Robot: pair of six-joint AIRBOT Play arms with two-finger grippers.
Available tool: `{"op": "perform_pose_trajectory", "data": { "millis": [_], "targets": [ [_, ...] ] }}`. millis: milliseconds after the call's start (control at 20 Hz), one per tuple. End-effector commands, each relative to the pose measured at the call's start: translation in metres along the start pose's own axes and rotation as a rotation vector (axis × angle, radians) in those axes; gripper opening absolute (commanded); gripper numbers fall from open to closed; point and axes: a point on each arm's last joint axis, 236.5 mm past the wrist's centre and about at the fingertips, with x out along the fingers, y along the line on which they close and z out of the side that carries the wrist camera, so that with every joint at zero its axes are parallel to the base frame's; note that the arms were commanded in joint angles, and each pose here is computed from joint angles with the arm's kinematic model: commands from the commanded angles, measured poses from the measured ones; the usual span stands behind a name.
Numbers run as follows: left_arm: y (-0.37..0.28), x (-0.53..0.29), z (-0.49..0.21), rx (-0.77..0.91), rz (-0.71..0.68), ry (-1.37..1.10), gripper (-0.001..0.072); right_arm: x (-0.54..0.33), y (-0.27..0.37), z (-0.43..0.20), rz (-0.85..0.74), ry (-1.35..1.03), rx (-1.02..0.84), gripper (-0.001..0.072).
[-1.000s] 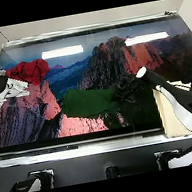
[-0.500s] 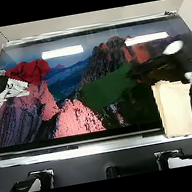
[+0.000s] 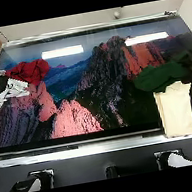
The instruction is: Fold the shirts.
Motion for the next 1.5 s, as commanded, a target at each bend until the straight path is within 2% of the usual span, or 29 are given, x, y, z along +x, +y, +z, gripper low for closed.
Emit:
{"op": "perform_pose_trajectory", "data": {
  "millis": [0,150,300,450,850,1150,1450],
  "targets": [
    [0.000,0.000,0.000,0.014,0.000,0.000,0.0027,-0.036,-0.021,0.020,-0.004,-0.112,0.121,0.0046],
    [0.000,0.000,0.000,0.014,0.000,0.000,0.0027,-0.062,-0.008,0.055,0.104,-0.281,0.224,0.0046],
    [0.000,0.000,0.003,0.014,0.000,-0.014,0.0027,-0.076,0.028,0.089,0.285,-0.411,0.298,0.0047],
    [0.000,0.000,0.004,0.014,0.000,-0.018,0.0027,-0.080,0.034,0.087,0.312,-0.405,0.303,0.0047],
    [0.000,-0.001,0.005,0.014,-0.001,-0.021,0.0027,-0.097,-0.063,-0.003,-0.063,-0.141,0.376,0.0047],
    [0.000,-0.001,0.005,0.014,-0.001,-0.021,0.0027,-0.132,-0.161,-0.062,-0.554,-0.063,0.503,0.0048],
    [0.000,-0.001,0.005,0.014,-0.001,-0.020,0.0027,-0.077,-0.218,-0.154,-0.672,0.168,0.605,0.0049]
  ]
}}
